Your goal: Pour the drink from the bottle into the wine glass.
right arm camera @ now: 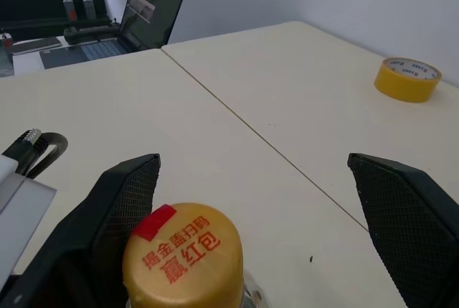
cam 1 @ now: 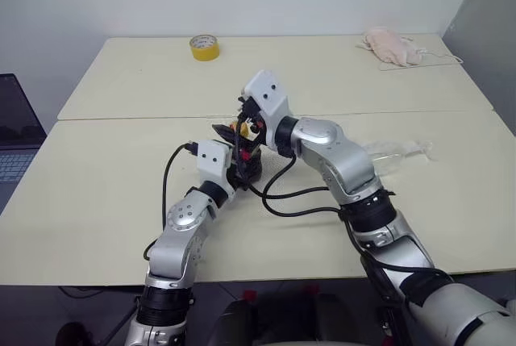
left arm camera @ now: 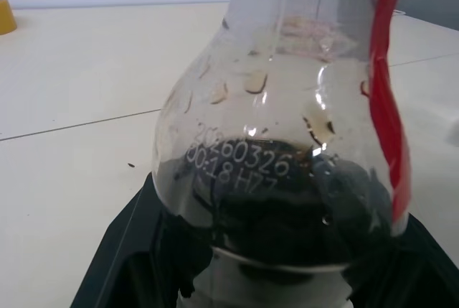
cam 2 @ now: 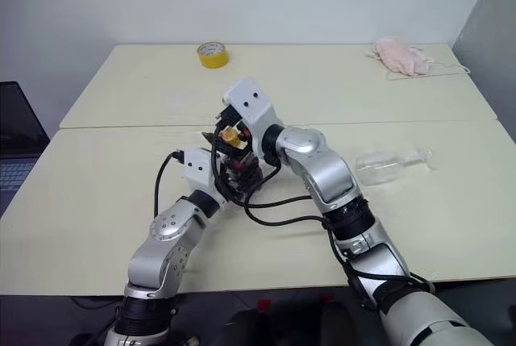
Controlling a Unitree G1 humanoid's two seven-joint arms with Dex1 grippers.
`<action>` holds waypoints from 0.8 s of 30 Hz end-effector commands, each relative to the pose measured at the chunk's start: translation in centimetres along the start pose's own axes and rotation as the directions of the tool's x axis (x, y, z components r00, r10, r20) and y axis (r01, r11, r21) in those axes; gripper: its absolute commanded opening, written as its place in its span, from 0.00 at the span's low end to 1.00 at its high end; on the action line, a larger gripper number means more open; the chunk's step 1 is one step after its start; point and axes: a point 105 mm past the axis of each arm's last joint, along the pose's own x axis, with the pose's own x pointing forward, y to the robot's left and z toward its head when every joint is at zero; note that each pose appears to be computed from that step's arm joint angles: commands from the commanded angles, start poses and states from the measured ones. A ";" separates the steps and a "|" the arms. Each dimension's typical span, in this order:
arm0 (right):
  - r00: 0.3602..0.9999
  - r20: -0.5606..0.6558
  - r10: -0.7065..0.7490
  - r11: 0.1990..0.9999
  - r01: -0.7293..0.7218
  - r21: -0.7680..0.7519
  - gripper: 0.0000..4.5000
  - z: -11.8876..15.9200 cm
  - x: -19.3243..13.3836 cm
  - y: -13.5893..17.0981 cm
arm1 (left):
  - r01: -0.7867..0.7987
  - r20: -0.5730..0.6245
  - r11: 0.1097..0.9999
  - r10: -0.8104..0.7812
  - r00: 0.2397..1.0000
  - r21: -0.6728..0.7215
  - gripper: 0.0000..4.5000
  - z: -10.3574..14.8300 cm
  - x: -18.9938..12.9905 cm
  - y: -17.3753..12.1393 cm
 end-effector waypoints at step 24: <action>0.999 -0.003 -0.039 0.999 0.039 0.001 0.99 -0.5 -3.4 -1.2 | 0.015 0.038 1.000 -0.016 0.999 0.025 0.58 1.0 0.0 -0.1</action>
